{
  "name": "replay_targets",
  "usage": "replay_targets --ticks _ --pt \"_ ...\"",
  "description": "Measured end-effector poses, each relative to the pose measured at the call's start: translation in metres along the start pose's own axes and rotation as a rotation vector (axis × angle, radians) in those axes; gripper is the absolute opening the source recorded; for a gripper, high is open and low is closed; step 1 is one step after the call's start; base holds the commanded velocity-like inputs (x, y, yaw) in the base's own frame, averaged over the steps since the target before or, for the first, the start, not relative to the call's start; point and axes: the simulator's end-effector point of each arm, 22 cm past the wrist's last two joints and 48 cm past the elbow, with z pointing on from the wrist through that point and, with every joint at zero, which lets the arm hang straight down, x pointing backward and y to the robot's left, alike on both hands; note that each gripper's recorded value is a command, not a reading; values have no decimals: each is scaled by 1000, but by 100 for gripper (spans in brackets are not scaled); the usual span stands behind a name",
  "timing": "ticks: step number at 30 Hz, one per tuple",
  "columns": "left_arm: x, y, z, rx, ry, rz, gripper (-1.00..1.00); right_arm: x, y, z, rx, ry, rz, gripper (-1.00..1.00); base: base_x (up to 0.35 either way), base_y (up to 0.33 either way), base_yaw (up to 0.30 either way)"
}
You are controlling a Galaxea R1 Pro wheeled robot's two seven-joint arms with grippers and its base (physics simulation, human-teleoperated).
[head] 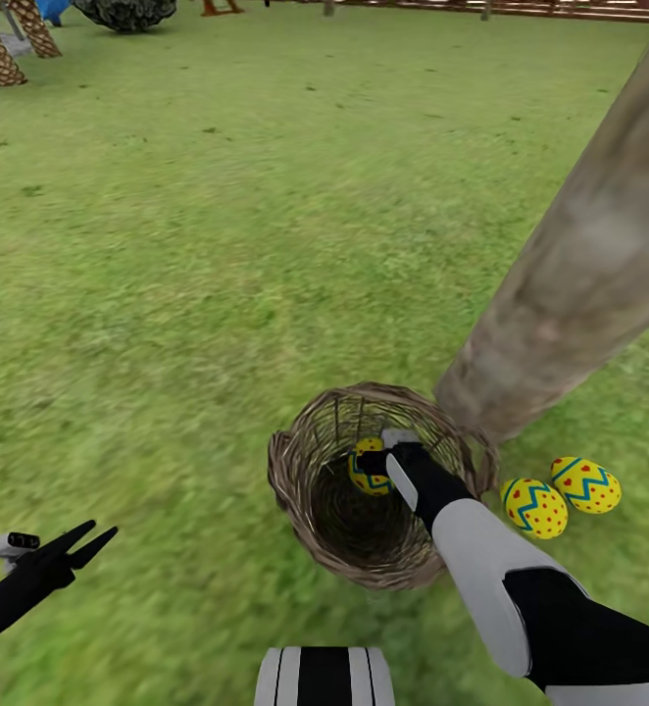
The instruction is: Take the three Easter eggs out of the wicker basket on the lawn in the garden, then place them on the lawn next to a single tree (choose any tree) so that all three eggs are next to the same tree and none are left in the basket.
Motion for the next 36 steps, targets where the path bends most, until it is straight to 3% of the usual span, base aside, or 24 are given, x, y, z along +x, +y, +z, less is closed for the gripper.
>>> replay_targets --ticks 14,30,36 --pt "0 -2 -1 4 -2 -3 100 -5 0 -4 0 -9 -2 -100 -154 48 0" --pt "-9 -26 4 19 -7 41 100 -25 5 -35 -5 -53 -9 -100 -1 0 0" --pt "-7 -24 8 -17 9 51 100 -35 6 -48 -4 -73 -13 -100 0 0 0"
